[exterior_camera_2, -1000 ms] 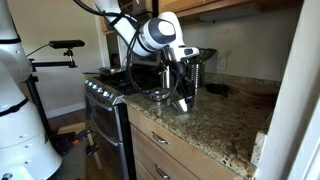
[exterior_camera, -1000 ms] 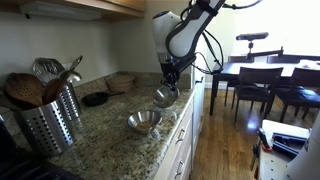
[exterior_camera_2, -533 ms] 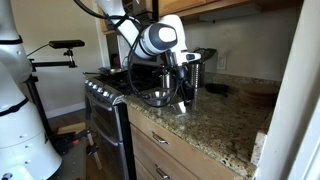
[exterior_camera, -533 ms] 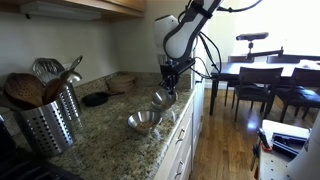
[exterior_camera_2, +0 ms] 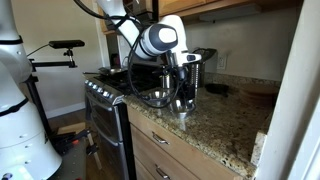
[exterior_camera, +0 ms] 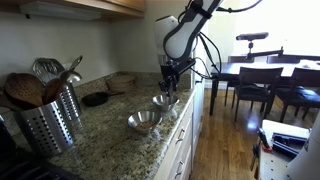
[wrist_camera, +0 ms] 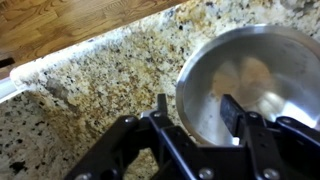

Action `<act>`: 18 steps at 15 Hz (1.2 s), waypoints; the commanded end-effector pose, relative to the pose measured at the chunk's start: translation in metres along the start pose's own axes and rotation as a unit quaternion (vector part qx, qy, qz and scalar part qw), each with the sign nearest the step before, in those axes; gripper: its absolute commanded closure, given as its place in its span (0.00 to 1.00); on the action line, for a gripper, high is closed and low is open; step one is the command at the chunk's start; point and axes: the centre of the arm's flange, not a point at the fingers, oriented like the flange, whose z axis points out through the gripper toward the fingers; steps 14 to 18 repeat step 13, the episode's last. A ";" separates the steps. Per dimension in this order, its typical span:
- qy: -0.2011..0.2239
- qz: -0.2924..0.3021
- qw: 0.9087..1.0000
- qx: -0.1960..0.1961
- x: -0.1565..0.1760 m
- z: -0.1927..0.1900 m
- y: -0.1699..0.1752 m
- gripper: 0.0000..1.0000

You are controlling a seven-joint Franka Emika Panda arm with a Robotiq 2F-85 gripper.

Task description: Pour the things in the bowl on the right into the bowl on the left

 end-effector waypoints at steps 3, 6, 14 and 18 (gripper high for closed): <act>0.010 -0.009 1.000 -0.022 -0.004 -0.015 0.009 0.00; 0.024 -0.026 0.998 -0.056 -0.006 -0.036 0.009 0.00; 0.038 -0.047 0.996 -0.067 0.003 -0.048 0.012 0.00; 0.038 -0.047 0.996 -0.067 0.003 -0.048 0.012 0.00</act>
